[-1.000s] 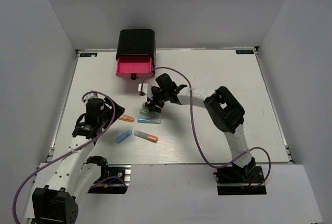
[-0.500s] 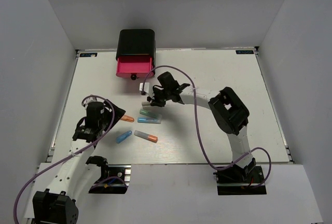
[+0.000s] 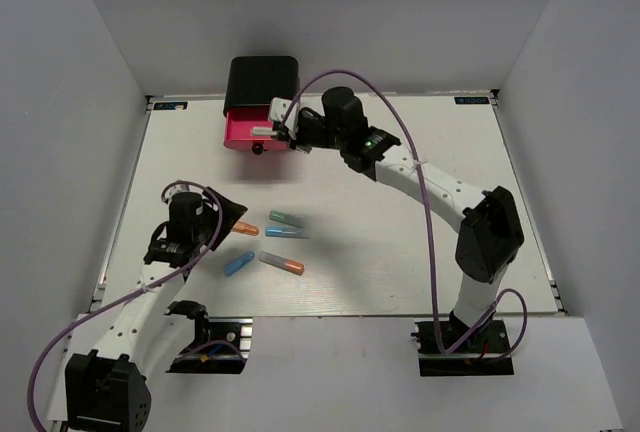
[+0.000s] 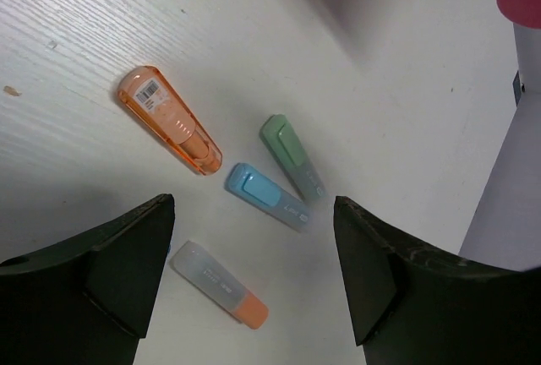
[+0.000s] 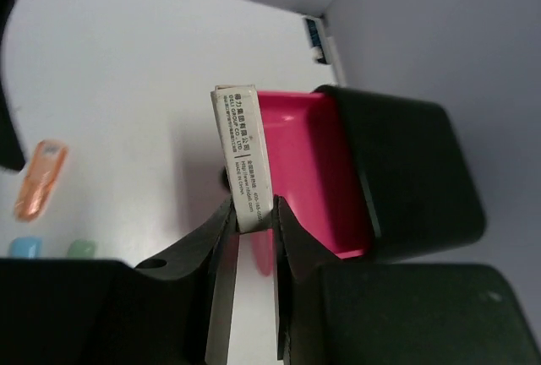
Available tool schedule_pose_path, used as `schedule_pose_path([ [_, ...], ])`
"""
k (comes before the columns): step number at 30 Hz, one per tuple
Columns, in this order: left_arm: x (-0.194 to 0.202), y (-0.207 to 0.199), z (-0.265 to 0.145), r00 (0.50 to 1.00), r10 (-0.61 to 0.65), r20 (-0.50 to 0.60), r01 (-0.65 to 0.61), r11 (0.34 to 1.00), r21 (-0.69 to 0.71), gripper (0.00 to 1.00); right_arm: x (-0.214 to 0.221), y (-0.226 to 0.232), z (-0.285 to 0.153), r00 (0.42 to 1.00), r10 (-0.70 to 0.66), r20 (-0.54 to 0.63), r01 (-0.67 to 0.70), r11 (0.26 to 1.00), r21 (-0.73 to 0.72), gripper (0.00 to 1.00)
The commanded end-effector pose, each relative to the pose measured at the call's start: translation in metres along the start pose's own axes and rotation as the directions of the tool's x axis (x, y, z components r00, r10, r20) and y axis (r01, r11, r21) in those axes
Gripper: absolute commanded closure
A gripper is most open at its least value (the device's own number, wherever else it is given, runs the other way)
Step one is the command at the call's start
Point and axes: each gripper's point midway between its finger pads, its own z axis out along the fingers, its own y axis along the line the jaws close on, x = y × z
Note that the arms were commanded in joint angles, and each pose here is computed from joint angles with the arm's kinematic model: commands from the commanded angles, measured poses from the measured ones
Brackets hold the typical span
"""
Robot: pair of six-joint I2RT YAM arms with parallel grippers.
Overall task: Sort the stationery into containers
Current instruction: Place the pen in the storage box.
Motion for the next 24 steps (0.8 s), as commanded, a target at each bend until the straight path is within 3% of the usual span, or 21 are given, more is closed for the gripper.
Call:
schedule_pose_path([
  [1, -0.001, -0.011, 0.007, 0.999, -0.031, -0.010, 0.032, 0.999, 0.044, 0.14, 0.001, -0.034, 0.017, 0.999, -0.029, -0.019, 0.031, 0.993, 0.111, 0.96],
  [9, -0.019, -0.044, 0.023, 0.999, -0.048, -0.004, 0.048, 0.994, 0.099, 0.23, 0.025, -0.079, 0.064, 0.994, -0.076, -0.077, 0.090, 0.977, 0.194, 0.96],
  [10, -0.023, -0.050, 0.023, 0.999, -0.047, 0.003, 0.047, 0.993, 0.111, 0.25, 0.043, -0.073, 0.074, 0.992, -0.064, -0.105, 0.081, 0.982, 0.173, 0.96],
  [12, -0.027, -0.053, 0.029, 0.998, -0.057, 0.012, 0.055, 0.992, 0.110, 0.27, 0.036, -0.083, 0.076, 0.993, -0.078, -0.094, 0.095, 0.976, 0.195, 0.93],
  [14, -0.028, -0.055, 0.032, 0.998, -0.057, 0.011, 0.056, 0.993, 0.108, 0.29, 0.047, -0.077, 0.080, 0.990, -0.069, -0.119, 0.090, 0.981, 0.175, 0.79],
  [15, -0.032, -0.058, 0.034, 0.997, -0.068, 0.024, 0.065, 0.992, 0.111, 0.30, 0.050, -0.077, 0.080, 0.990, -0.066, -0.124, 0.087, 0.981, 0.175, 0.68],
  [16, -0.032, -0.058, 0.038, 0.997, -0.069, 0.024, 0.066, 0.992, 0.110, 0.34, 0.049, -0.078, 0.080, 0.990, -0.063, -0.124, 0.084, 0.980, 0.178, 0.50],
  [17, -0.033, -0.059, 0.041, 0.997, -0.068, 0.025, 0.065, 0.991, 0.113, 0.37, 0.049, -0.081, 0.078, 0.991, -0.058, -0.124, 0.080, 0.980, 0.184, 0.44],
  [24, -0.043, -0.073, 0.072, 0.991, -0.129, 0.025, 0.125, 0.984, 0.128, 0.61, 0.013, -0.093, 0.055, 0.997, -0.029, -0.065, 0.044, 0.971, 0.233, 0.36],
])
